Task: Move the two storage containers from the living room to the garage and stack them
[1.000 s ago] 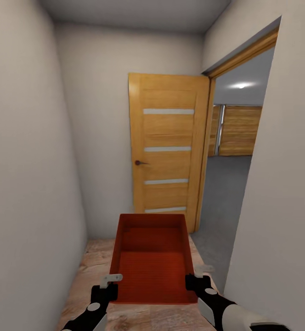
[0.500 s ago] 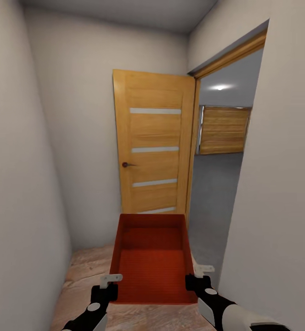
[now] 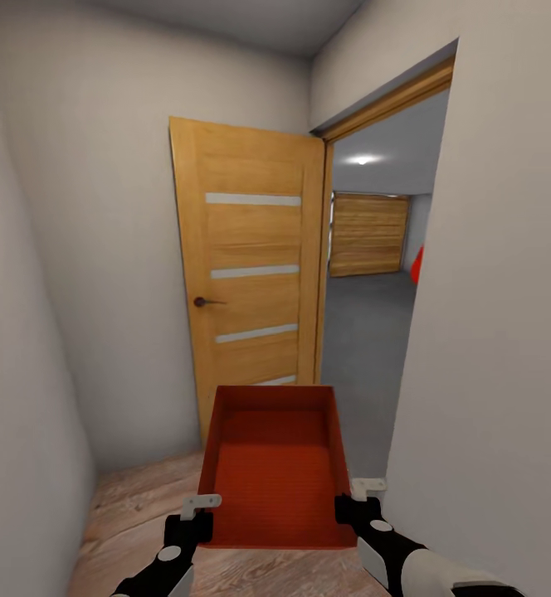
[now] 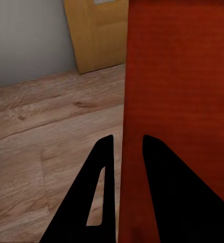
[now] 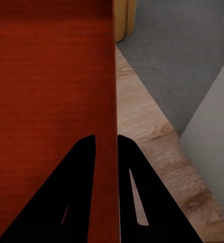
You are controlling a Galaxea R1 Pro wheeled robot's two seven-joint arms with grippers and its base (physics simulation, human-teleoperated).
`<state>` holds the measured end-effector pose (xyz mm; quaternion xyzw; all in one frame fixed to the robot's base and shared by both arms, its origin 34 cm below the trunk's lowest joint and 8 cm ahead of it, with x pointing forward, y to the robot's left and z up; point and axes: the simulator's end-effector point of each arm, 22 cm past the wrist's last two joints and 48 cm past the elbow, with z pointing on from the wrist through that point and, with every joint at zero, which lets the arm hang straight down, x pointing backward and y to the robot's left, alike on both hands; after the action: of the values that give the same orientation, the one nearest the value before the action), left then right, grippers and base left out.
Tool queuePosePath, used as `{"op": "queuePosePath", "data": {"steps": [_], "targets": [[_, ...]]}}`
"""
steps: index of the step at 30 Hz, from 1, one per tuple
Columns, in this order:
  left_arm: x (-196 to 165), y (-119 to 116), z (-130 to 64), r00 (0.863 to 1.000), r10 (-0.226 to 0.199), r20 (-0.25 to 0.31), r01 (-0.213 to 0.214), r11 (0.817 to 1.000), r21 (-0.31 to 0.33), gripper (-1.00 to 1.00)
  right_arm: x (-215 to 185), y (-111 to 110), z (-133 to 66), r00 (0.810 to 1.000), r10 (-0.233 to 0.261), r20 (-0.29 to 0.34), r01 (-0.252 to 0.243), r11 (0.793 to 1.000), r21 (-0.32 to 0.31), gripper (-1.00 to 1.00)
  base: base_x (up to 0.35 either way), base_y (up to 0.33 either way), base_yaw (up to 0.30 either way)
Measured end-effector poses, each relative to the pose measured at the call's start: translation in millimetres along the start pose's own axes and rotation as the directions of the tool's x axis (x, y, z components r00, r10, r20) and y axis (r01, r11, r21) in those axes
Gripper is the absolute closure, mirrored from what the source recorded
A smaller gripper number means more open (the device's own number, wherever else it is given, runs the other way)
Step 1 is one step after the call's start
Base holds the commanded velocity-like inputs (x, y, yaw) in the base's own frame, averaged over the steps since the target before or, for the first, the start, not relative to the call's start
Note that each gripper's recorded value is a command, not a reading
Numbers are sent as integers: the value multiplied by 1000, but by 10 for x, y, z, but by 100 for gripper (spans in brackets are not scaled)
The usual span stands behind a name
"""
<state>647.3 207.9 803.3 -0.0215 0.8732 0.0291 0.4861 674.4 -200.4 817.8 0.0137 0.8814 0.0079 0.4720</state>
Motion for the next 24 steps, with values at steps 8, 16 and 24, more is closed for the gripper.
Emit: {"op": "queuePosePath", "data": {"steps": [8, 16, 24], "targets": [[1, 0, 0, 1000, 1, 0, -1, 1000, 0, 100, 2, -1, 0, 1000, 0, 0, 0, 1000, 0, 100, 4, 3, -259], [0, 1, -2, 1000, 1, 0, -1, 1000, 0, 100, 2, 0, -3, 1000, 0, 0, 0, 1000, 0, 100, 85, 31, -162], [-1, 1, -3, 1000, 0, 0, 0, 1000, 0, 100, 1, 1, -4, 1000, 0, 0, 0, 1000, 0, 100, 229, 160, -7]]}}
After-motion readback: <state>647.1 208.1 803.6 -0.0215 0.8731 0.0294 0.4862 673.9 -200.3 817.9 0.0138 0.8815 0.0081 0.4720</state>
